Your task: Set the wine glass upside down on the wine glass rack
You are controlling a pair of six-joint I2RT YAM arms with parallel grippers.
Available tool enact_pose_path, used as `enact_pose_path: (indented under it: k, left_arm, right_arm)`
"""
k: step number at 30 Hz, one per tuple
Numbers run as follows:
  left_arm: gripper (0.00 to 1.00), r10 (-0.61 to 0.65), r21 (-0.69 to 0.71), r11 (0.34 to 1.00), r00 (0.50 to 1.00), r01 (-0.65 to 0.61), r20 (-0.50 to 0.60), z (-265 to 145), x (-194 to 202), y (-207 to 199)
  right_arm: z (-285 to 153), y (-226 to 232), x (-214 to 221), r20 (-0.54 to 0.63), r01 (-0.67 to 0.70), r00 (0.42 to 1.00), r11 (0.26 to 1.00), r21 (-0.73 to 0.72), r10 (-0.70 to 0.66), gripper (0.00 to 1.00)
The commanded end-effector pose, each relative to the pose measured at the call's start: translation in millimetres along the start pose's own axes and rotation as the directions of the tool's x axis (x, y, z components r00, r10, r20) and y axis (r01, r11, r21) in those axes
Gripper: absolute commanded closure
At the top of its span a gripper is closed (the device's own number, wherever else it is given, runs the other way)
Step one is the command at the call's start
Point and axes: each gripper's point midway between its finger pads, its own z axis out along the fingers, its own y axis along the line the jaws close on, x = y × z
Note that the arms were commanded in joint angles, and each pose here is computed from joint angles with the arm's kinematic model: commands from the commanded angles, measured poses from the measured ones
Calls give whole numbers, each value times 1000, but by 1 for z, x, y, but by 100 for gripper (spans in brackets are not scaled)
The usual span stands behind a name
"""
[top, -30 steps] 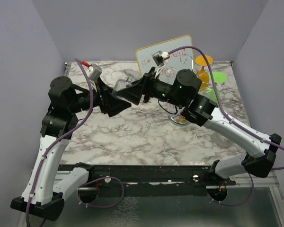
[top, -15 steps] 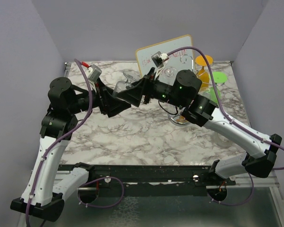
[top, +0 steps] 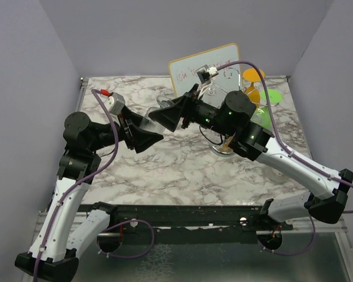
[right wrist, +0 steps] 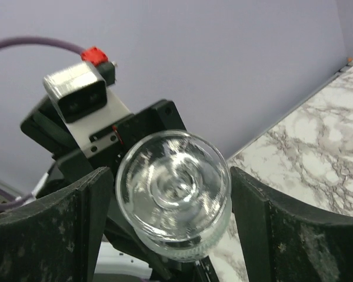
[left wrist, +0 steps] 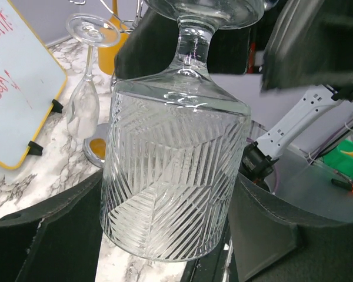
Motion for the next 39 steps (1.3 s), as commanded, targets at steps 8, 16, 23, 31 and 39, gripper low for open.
enact_pose_path:
  k: [8,16,23,31,39]
  left_arm:
    - [68,106,76,991,989,-114,101,-1,-17,-16]
    - [69,99,63,992,991,-105,93,0,-14,-11]
    - [67,63,54,996,995,-67,76,3,-8,-4]
    - [38,-70,0,998,998,70,8,10,13,17]
    - [32,-218,-13,976,970,218,-104,17,58,37]
  right_arm:
    - [-5,4,-45,163,-19,987,998,52,11,19]
    - [-7,2,-39,125,3,992,998,67,-11,44]
    - [-8,6,-39,76,37,996,997,71,-43,68]
    - [-11,-1,-39,16,61,998,989,138,-64,82]
    - [-1,-18,-21,-105,37,994,971,236,-12,95]
